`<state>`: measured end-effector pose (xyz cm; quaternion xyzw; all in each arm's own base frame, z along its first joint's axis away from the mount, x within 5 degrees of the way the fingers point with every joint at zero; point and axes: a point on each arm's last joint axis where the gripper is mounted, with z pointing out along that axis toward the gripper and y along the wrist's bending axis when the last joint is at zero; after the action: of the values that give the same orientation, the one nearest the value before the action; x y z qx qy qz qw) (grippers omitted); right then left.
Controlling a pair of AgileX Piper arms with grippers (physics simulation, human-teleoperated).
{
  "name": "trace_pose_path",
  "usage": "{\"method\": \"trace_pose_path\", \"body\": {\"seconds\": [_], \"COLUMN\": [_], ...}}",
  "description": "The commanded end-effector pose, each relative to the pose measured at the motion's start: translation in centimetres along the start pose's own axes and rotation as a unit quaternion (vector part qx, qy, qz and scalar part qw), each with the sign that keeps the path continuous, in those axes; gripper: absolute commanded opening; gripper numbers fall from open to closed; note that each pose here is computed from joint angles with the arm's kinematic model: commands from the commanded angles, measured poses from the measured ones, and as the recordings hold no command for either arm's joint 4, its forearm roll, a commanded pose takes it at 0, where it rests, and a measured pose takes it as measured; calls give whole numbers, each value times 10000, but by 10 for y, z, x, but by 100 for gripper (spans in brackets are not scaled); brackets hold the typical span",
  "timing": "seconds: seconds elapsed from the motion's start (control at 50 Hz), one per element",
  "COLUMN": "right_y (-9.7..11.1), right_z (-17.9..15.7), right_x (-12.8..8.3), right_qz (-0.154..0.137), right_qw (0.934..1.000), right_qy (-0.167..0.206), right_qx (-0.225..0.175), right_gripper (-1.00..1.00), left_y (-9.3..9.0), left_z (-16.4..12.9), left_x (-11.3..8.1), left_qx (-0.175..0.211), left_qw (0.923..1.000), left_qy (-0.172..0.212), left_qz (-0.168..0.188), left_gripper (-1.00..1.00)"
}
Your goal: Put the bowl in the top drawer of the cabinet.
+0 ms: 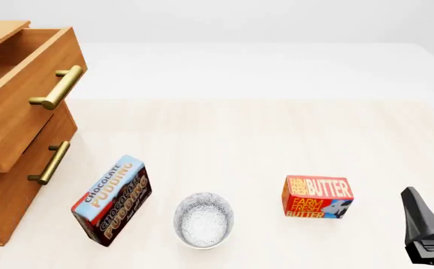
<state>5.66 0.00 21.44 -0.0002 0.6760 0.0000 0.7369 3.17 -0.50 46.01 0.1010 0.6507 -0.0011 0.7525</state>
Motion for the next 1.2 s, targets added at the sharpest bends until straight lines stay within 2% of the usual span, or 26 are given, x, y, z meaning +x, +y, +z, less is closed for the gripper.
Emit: {"method": "trace_pose_path", "body": {"seconds": [0.02,0.34,0.54,0.84,1.2], "right_y": [0,0,0,0,0], "right_z": [0,0,0,0,0], "right_x": [0,0,0,0,0], "right_qz": [0,-1,-1,0,0], "right_qw": [10000,10000,10000,10000,10000], "right_qy": [1,0,1,1,0], "right_qx": [1,0,0,-1,0], "right_gripper": [100,100,100,100,100], "left_y": [2,6,9,13,19], "left_z": [22,37,52,68,91], "left_x": [-5,-10,-5,5,30], "left_qx": [-59,-266,-391,-599,-874], "left_qw": [9988,9970,9947,9912,9838], "left_qy": [384,627,802,956,1185], "left_qz": [-295,-380,-510,-700,-1026], "left_gripper": [100,100,100,100,100]}}
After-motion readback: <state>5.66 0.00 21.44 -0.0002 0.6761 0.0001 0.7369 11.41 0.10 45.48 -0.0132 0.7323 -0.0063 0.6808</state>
